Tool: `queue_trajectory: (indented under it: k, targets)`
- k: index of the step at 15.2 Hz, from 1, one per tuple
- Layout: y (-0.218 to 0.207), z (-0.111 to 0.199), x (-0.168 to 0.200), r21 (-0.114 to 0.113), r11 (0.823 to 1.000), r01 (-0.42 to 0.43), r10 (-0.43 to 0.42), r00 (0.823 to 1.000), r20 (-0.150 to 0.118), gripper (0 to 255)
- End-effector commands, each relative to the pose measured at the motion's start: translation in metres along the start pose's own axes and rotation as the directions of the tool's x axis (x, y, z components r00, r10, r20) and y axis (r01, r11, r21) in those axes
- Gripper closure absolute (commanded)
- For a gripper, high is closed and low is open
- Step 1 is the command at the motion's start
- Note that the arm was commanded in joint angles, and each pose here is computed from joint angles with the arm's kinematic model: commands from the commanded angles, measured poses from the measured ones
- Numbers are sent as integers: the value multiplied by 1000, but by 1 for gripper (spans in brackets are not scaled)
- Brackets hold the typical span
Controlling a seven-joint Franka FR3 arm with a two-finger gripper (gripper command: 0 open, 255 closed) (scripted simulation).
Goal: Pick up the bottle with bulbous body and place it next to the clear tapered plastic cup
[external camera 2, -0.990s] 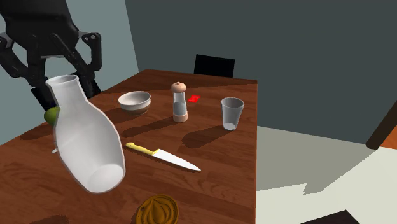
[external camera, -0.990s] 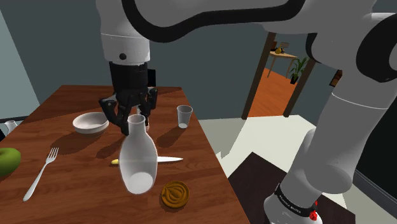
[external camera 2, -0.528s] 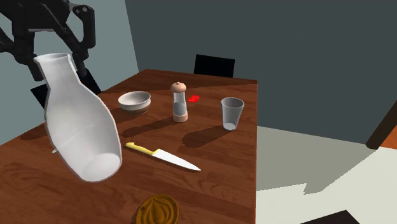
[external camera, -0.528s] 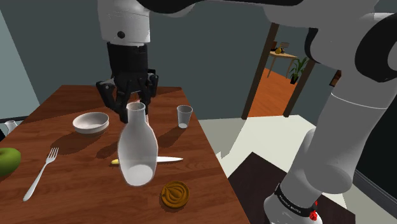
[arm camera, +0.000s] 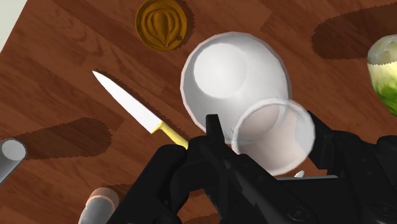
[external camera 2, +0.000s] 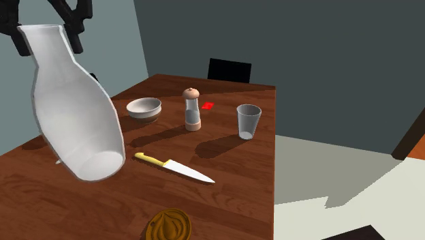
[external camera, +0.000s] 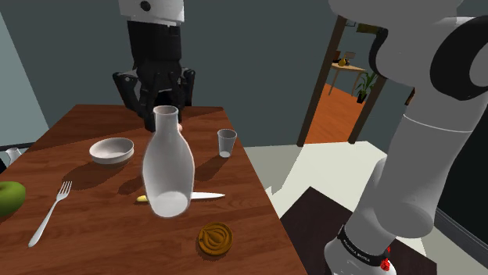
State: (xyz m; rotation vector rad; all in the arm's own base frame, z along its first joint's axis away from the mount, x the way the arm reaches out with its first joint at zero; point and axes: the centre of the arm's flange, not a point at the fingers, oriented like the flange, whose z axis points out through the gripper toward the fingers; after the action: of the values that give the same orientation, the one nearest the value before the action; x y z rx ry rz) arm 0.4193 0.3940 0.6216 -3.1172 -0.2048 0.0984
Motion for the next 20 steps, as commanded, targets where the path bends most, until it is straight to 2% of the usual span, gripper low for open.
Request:
queue_trajectory:
  k: [1,20]
  targets:
    - [-1,-9,-1,0,1000,0,0,1000,0,255]
    - [236,-20,81,0,1000,0,0,1000,0,255]
